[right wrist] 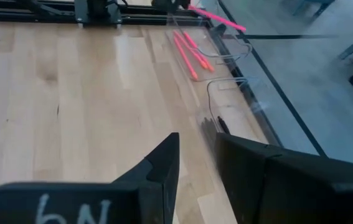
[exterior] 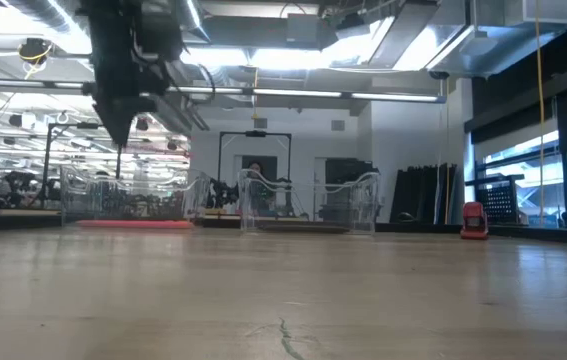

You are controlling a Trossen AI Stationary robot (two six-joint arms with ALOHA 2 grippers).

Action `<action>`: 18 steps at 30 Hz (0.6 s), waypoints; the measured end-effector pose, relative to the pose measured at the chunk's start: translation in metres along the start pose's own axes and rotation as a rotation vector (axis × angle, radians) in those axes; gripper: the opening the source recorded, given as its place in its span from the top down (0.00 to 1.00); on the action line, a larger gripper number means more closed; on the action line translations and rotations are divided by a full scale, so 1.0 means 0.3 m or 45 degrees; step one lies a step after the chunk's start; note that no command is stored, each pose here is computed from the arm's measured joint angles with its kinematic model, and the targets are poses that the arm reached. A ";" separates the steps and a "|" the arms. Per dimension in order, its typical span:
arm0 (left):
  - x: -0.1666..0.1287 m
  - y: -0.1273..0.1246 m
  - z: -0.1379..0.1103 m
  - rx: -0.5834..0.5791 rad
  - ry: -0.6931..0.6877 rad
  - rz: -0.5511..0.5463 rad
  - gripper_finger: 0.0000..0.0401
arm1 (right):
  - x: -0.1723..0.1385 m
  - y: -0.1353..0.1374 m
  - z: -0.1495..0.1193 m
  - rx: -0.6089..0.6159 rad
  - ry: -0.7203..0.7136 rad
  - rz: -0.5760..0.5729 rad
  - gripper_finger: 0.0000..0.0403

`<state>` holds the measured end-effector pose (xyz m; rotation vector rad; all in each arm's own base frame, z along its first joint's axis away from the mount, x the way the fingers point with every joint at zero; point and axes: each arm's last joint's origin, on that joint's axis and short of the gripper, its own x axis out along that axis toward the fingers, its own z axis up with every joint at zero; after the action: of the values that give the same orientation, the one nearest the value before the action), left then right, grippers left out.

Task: Sort crayons/erasers/pens/pencils in bins
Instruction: Put the pink pencil into the top left transparent bin

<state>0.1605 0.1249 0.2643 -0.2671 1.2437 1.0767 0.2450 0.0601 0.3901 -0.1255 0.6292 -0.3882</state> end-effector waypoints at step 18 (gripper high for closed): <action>0.231 -0.036 -0.002 0.103 0.232 0.046 0.96 | 0.000 0.001 0.000 0.000 0.001 0.008 0.74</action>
<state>0.1638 0.1543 0.2008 -0.2868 1.4565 1.0477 0.2450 0.0604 0.3901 -0.1235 0.6306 -0.3824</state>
